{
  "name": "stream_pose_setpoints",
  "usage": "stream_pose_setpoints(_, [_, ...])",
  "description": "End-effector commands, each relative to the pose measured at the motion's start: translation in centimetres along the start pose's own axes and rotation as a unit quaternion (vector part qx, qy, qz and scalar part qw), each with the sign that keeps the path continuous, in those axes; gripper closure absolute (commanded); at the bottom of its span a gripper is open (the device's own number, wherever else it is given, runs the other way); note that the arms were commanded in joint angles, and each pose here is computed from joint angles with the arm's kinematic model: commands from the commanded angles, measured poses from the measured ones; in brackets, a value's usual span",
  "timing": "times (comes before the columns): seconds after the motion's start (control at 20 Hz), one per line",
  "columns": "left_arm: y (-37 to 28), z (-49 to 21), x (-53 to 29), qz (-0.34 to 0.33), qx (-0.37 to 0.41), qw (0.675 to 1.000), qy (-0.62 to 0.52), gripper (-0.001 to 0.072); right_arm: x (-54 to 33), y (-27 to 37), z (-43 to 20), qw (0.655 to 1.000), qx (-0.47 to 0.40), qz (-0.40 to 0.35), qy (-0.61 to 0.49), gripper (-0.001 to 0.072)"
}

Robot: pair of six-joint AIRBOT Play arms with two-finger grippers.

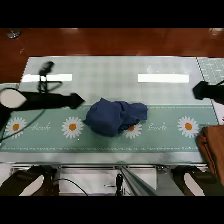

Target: Fold the shirts.

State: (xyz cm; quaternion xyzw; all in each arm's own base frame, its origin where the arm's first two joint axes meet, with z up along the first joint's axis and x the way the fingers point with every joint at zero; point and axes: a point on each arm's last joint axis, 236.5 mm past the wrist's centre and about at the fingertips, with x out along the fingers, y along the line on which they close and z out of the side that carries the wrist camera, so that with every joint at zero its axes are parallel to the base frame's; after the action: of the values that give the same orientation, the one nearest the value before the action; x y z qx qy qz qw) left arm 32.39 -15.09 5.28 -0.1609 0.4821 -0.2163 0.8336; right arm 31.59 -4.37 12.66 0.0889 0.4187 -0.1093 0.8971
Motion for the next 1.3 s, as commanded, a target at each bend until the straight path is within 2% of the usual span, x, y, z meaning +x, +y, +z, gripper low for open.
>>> stream_pose_setpoints(0.0, [5.7,2.8,-3.9,0.024,-0.120,0.991,-0.046,0.0006,0.2,-10.8,-0.6,0.987,0.119,-0.109,0.006,0.0089])
stream_pose_setpoints(0.1, [3.9,-1.3,-1.2,-0.053,-0.140,0.988,0.022,0.0007,2.4,-13.2,-5.0,0.975,0.189,-0.106,0.049,0.0090])
stream_pose_setpoints(0.25, [-3.1,-5.2,1.8,-0.229,-0.078,0.965,0.098,0.0006,6.2,-9.0,-9.9,0.975,0.196,-0.003,0.102,0.0090])
stream_pose_setpoints(0.3, [-4.9,-5.7,2.7,-0.268,-0.073,0.954,0.114,0.0006,6.9,-7.2,-10.8,0.974,0.193,0.029,0.112,0.0090])
stream_pose_setpoints(0.45, [-7.3,-7.9,6.1,-0.296,-0.055,0.935,0.186,0.0009,7.4,-3.3,-11.8,0.973,0.170,0.079,0.133,0.0090])
stream_pose_setpoints(0.5, [-8.2,-8.6,6.9,-0.307,-0.048,0.927,0.211,0.0103,7.3,-2.2,-12.2,0.975,0.146,0.090,0.144,0.0090])
stream_pose_setpoints(0.55, [-8.8,-8.8,7.5,-0.316,-0.036,0.921,0.225,0.0387,7.1,-1.2,-12.7,0.975,0.123,0.099,0.155,0.0090])
stream_pose_setpoints(0.6, [-9.1,-8.9,8.0,-0.323,-0.033,0.915,0.238,0.0554,7.0,-0.4,-13.5,0.975,0.100,0.104,0.170,0.0090])
stream_pose_setpoints(0.65, [-9.4,-8.6,8.3,-0.332,-0.029,0.910,0.248,0.0647,6.8,0.3,-14.1,0.974,0.081,0.109,0.183,0.0089])
stream_pose_setpoints(0.7, [-9.5,-8.0,8.6,-0.335,-0.025,0.909,0.248,0.0679,6.7,1.1,-14.7,0.971,0.069,0.117,0.197,0.0089])
stream_pose_setpoints(0.85, [-8.8,-3.7,8.9,-0.318,-0.012,0.929,0.190,0.0680,6.4,3.5,-17.3,0.956,0.030,0.141,0.255,0.0089])
stream_pose_setpoints(1.05, [-5.4,3.2,8.2,-0.269,-0.052,0.957,0.096,0.0680,6.6,8.1,-20.7,0.929,-0.020,0.181,0.323,0.0089])
stream_pose_setpoints(1.25, [-2.8,4.7,7.4,-0.248,-0.074,0.963,0.074,0.0679,8.4,13.3,-22.5,0.913,-0.025,0.222,0.342,0.0090])
